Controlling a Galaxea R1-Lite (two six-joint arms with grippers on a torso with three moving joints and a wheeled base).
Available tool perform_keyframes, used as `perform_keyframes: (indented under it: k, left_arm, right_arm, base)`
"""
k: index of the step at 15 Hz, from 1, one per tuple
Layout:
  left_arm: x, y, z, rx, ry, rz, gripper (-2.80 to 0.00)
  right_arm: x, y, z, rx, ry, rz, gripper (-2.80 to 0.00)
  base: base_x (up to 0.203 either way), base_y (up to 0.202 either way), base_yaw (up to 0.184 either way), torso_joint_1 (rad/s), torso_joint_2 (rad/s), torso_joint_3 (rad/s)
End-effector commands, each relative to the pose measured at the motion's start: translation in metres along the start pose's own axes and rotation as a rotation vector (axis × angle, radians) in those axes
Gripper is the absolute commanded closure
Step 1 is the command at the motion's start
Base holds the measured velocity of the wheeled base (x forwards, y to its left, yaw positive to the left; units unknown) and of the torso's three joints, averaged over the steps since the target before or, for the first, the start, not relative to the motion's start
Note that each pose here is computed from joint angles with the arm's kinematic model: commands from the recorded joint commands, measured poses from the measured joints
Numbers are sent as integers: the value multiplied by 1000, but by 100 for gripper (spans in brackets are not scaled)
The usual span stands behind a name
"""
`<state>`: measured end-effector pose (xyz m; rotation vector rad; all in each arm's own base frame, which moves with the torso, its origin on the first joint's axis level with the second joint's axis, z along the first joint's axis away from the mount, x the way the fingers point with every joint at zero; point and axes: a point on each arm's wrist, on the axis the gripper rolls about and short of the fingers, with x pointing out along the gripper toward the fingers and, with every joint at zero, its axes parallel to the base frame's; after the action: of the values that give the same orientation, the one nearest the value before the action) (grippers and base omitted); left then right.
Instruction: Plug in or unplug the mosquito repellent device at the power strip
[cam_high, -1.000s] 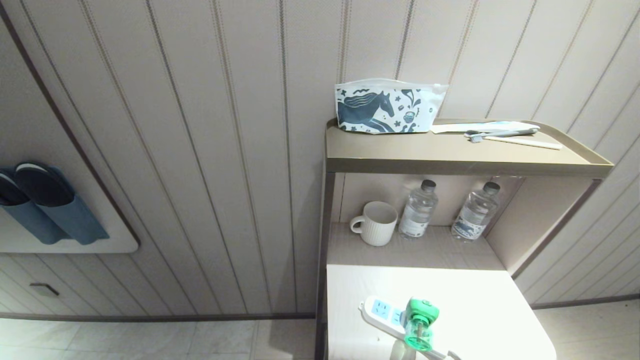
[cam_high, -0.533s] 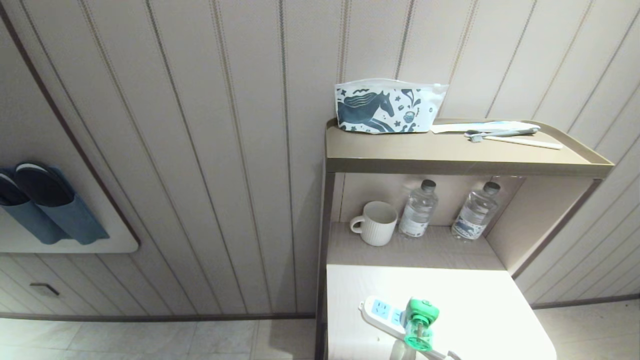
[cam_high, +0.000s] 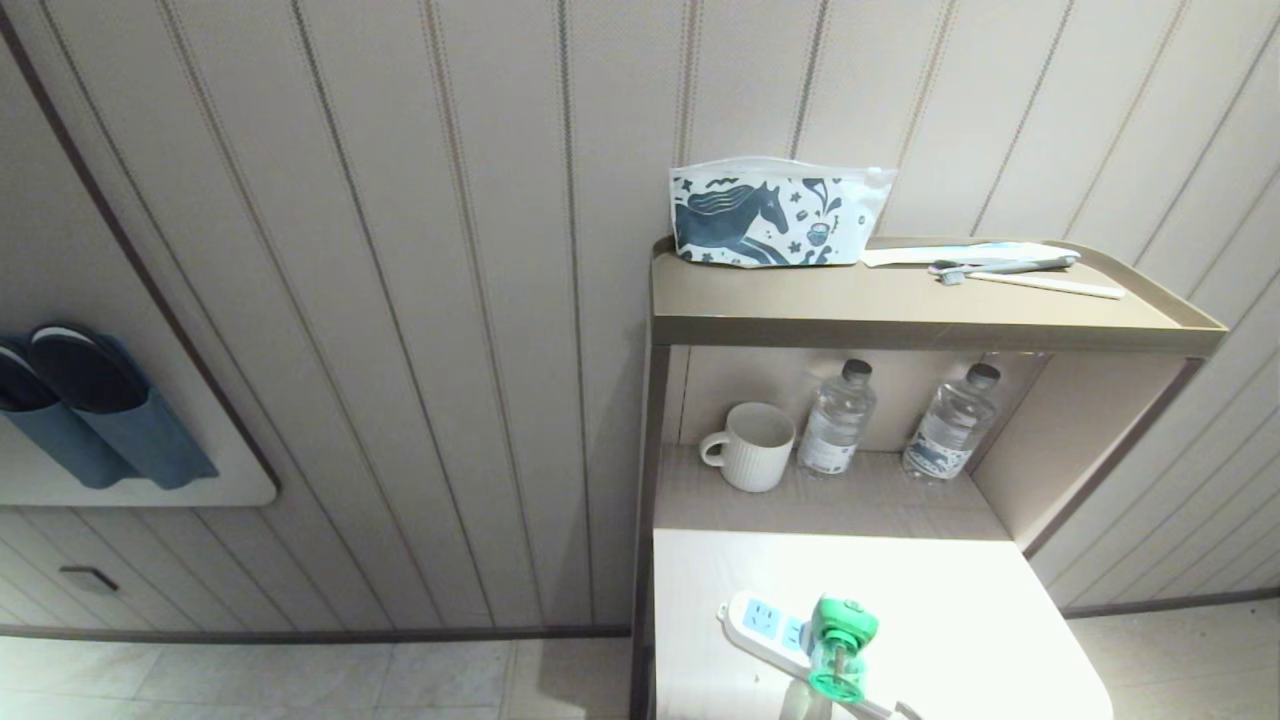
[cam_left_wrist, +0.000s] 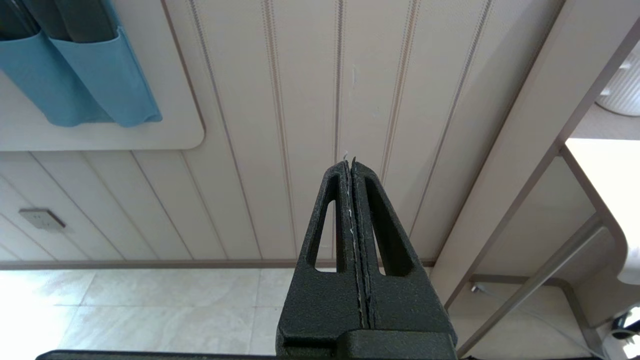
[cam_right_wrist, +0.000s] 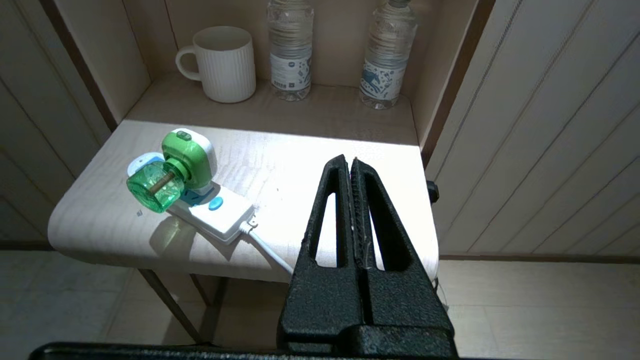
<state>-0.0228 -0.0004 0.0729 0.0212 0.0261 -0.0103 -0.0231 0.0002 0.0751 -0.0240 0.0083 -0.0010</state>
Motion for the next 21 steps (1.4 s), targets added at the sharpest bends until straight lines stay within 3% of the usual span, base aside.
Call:
perform_keyframes:
  k: [1,21]
  left_arm:
    - [0,0,0,0,0,1,0]
    - [0,0,0,0,0,1,0]
  right_arm:
    - [0,0,0,12,3,0,0]
    - [0,0,-1,32,6,-14,0]
  base:
    - [0,0,0,0,0,0]
    - [0,0,0,0,0,0]
